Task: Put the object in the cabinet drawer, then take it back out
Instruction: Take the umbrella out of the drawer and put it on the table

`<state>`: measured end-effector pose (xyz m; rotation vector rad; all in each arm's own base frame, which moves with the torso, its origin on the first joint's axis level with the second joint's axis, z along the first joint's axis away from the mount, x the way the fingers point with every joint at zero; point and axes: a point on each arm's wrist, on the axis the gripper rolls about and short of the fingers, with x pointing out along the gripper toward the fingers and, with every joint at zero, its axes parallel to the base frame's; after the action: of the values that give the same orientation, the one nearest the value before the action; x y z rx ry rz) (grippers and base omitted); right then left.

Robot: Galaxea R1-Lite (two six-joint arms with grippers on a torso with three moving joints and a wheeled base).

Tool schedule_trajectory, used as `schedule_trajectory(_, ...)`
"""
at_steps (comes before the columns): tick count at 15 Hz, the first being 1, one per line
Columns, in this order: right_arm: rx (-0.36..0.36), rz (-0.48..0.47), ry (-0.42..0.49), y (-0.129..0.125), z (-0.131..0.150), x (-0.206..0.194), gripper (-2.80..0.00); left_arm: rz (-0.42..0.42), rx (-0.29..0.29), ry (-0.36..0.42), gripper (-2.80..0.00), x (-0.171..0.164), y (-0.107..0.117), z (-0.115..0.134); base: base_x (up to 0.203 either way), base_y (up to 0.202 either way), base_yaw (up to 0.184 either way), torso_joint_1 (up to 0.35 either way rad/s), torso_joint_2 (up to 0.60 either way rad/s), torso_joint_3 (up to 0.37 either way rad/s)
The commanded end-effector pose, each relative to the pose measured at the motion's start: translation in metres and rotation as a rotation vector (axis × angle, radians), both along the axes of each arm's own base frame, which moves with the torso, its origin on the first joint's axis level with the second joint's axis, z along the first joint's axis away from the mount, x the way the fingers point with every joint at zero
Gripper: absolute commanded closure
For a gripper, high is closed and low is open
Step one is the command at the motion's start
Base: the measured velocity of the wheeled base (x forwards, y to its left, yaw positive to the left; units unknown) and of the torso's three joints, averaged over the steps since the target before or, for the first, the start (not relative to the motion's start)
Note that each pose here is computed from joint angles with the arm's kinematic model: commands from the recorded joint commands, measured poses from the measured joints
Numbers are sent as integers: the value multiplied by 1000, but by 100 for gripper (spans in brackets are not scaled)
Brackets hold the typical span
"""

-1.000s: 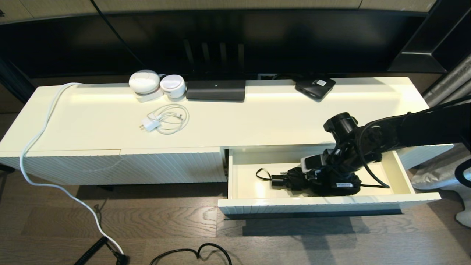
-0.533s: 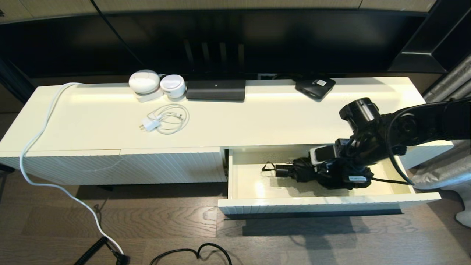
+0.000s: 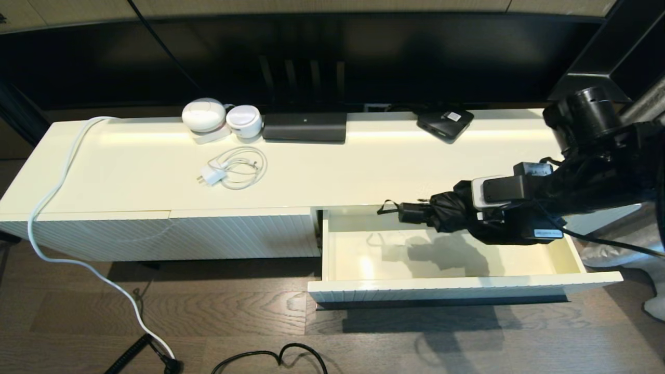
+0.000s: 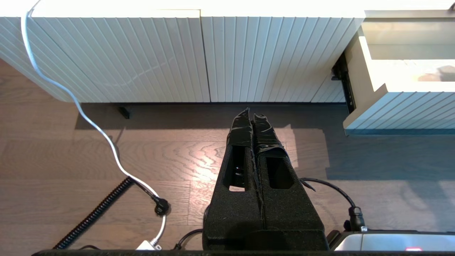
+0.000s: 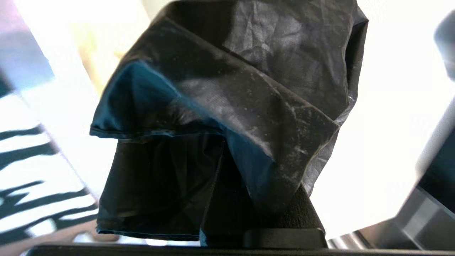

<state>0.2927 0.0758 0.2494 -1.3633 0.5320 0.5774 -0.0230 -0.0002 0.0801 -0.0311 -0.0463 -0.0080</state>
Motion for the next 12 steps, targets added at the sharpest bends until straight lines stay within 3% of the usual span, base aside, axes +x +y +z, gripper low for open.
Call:
schedule_trajectory(1, 18, 3, -93, -5, 27, -20, 0, 1, -1, 0, 0, 0, 0, 0, 0, 0, 0, 0, 0, 0)
schedule_trajectory(5, 31, 0, -154, -6, 43, -22, 0, 1, -1, -1, 0, 0, 0, 0, 0, 0, 0, 0, 0, 0)
schedule_trajectory(12, 29, -46, -267, 12, 33, 52, 0, 0, -1, 1, 0, 0, 0, 0, 0, 0, 0, 0, 0, 0)
